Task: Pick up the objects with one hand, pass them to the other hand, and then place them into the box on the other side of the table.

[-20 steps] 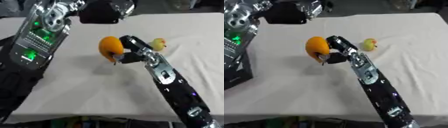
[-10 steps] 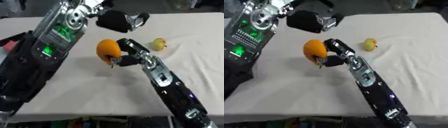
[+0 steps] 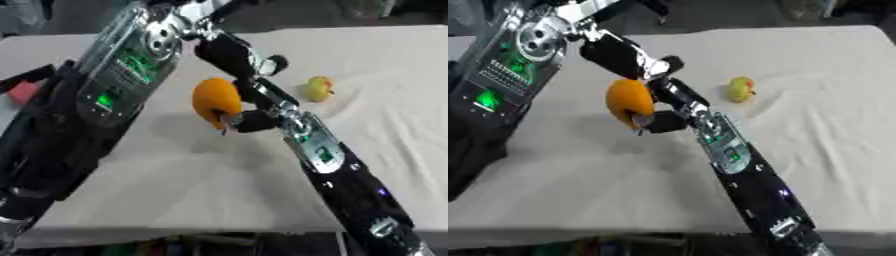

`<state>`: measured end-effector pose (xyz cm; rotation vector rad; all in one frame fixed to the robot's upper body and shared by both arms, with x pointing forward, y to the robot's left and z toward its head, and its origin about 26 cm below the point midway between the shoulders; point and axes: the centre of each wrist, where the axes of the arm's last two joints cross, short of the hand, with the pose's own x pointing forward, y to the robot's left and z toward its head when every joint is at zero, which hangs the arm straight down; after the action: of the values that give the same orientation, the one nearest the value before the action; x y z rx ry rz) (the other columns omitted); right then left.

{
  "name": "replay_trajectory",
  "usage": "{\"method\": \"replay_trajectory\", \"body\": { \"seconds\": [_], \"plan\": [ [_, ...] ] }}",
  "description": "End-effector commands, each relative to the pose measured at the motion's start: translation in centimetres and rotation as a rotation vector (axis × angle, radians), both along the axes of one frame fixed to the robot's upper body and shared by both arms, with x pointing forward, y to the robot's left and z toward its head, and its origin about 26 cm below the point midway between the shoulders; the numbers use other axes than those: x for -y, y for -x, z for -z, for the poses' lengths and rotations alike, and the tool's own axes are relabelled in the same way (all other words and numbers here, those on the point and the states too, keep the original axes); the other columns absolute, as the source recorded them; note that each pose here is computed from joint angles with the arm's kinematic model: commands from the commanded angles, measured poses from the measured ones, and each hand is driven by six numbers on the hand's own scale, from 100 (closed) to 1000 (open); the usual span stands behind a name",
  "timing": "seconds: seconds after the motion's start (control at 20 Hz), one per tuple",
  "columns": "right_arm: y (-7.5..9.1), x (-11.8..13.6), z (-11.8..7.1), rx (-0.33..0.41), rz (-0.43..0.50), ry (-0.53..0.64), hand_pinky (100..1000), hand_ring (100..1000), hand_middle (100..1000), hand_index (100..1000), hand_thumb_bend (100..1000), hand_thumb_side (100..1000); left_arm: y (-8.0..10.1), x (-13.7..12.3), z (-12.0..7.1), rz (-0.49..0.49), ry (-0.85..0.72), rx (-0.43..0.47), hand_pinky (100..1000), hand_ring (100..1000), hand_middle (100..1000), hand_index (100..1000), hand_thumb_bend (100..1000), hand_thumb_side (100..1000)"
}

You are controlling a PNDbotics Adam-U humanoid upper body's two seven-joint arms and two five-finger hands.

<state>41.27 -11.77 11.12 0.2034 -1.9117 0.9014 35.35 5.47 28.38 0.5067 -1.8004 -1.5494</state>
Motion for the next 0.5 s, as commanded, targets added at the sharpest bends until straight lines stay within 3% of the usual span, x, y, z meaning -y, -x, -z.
{"method": "replay_trajectory", "body": {
  "seconds": [0.05,0.5],
  "plan": [
    [-0.1,-0.2,-1.0,0.039,0.013,-0.01,695,526,403,389,207,100,-0.9,-0.5,-0.7,-0.023,-0.072,0.031,919,852,789,853,493,250],
    [0.0,1.1,-0.8,0.09,0.085,-0.013,698,525,403,390,217,100,-3.6,-0.6,-0.5,-0.061,-0.317,0.022,926,862,802,862,597,293]
  ]
}}
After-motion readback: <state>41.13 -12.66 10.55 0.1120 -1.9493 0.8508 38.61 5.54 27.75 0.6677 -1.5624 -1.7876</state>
